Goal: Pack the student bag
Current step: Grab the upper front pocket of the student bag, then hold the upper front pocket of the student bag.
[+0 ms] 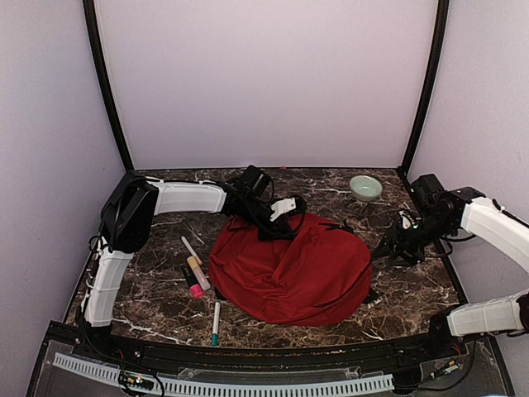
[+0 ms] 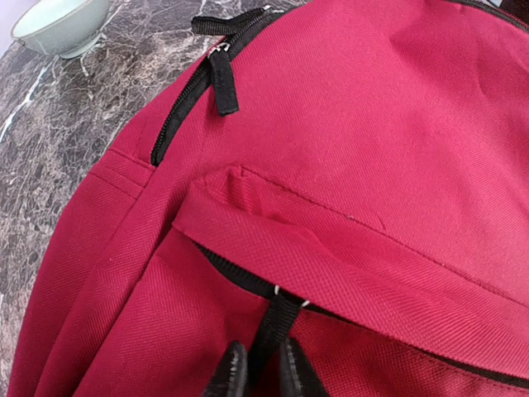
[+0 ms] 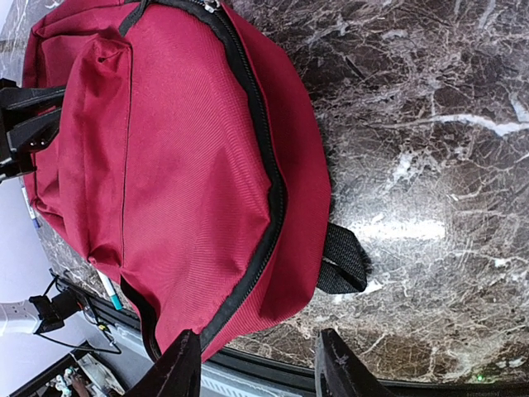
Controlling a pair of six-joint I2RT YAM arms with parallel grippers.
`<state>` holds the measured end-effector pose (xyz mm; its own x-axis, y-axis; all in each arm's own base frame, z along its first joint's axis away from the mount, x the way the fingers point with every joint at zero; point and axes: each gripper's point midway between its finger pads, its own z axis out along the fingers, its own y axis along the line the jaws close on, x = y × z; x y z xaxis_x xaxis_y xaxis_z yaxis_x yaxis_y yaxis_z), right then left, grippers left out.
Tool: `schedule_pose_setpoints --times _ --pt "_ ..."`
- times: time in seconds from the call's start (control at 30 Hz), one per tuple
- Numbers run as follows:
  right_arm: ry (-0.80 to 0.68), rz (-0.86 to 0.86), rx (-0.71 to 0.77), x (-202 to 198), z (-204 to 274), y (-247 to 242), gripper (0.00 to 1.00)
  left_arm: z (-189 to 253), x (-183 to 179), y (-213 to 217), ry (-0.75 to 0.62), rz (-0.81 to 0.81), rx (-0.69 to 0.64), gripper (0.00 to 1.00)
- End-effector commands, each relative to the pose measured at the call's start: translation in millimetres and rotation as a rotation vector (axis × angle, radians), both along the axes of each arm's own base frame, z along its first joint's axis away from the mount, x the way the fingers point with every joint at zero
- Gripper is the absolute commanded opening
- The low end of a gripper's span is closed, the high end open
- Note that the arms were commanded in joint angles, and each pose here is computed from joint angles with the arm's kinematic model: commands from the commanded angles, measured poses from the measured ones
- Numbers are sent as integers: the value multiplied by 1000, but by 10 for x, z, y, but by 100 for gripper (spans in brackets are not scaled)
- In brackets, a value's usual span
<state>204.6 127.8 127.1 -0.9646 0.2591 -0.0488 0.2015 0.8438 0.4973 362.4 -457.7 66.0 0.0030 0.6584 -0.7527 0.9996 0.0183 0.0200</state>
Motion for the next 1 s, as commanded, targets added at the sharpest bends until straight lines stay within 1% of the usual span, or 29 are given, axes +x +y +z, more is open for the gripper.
schedule_pose_setpoints --times 0.0,0.1,0.2,0.37,0.57,0.77,0.87,0.97 --pt "-26 26 20 83 8 71 48 388 -66 -8 -8 -3 -49 10" --pt "-34 29 23 118 23 87 48 449 -75 -26 11 5 -54 0" --pt "-37 31 24 143 28 94 48 477 -96 -16 44 23 -53 0" --pt "-78 30 18 267 151 104 48 594 9 58 81 159 -28 0" --pt "-139 32 45 525 335 207 48 866 -110 106 149 188 -55 0" --pt "-154 91 100 786 373 577 50 782 -191 245 224 250 24 0" --pt "-125 117 85 912 273 765 50 772 -248 292 241 270 51 0" --pt "-131 148 98 1087 248 1021 51 797 -334 306 251 276 61 0"
